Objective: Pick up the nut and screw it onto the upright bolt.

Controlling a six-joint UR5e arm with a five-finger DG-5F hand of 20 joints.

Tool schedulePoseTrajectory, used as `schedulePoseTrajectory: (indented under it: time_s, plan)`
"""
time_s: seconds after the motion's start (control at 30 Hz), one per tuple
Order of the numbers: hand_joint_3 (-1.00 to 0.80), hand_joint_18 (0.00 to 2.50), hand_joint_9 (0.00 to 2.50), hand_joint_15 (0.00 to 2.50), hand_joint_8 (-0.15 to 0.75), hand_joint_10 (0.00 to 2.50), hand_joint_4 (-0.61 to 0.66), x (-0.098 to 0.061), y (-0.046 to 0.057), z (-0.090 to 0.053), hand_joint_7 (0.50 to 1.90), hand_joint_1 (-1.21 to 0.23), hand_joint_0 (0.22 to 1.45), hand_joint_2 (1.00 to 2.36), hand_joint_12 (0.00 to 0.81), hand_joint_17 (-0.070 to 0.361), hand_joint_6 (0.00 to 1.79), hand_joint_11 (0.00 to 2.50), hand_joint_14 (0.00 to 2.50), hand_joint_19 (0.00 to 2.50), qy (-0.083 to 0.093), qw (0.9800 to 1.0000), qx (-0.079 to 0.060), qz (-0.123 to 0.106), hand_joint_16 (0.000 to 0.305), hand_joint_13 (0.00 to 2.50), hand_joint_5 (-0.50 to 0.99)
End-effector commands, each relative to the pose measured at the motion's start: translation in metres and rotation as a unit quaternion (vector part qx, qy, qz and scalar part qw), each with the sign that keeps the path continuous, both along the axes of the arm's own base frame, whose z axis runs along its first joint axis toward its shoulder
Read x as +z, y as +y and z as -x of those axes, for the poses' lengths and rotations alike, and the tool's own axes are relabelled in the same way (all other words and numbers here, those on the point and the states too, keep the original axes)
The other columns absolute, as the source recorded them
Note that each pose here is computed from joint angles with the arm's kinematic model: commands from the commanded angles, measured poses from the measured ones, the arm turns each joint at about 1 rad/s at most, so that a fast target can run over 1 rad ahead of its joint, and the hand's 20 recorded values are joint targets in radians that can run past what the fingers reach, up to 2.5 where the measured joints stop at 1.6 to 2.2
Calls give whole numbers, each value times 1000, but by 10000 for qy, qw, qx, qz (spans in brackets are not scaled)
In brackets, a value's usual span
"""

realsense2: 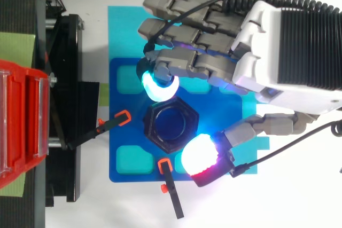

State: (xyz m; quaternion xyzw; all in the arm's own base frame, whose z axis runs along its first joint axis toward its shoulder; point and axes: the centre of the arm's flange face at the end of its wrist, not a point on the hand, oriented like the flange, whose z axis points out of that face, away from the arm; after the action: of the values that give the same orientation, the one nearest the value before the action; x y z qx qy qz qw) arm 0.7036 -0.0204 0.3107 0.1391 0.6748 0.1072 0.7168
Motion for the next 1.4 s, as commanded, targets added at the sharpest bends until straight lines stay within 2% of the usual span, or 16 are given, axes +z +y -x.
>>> schedulePoseTrajectory:
  time_s: [0.0, 0.47, 0.6, 0.77, 1.07, 1.37]
  plan:
    - [-500, 293, 412, 0, 317, 0, 213, 0, -2, 0, 1267, -619, 517, 1000, 366, 125, 502, 0, 0, 0, 1, 10000, 19, 17, 56, 342, -176]
    - [-500, 292, 416, 0, 317, 0, 217, 0, -8, 0, 1253, -616, 515, 1000, 366, 125, 502, 0, 0, 0, -11, 10000, 8, 77, 56, 350, -178]
    - [-500, 288, 416, 0, 318, 0, 221, -1, -9, 0, 1239, -609, 510, 1000, 367, 126, 502, 0, 0, 0, -4, 10000, 46, 81, 56, 350, -179]
    - [-500, 286, 412, 0, 320, 0, 228, -1, -11, 0, 1188, -588, 497, 1000, 373, 128, 503, 0, 0, 0, -4, 10000, 54, 82, 57, 343, -184]
    - [-500, 280, 398, 0, 333, 0, 248, 1, -11, 0, 1030, -516, 452, 1000, 396, 140, 503, 0, 0, 0, -70, 9999, 57, 133, 62, 332, -199]
    - [-500, 243, 352, 0, 325, 0, 202, 1, -12, 0, 780, -463, 425, 1000, 408, 151, 502, 0, 0, 0, -68, 9998, 70, 180, 67, 302, -224]
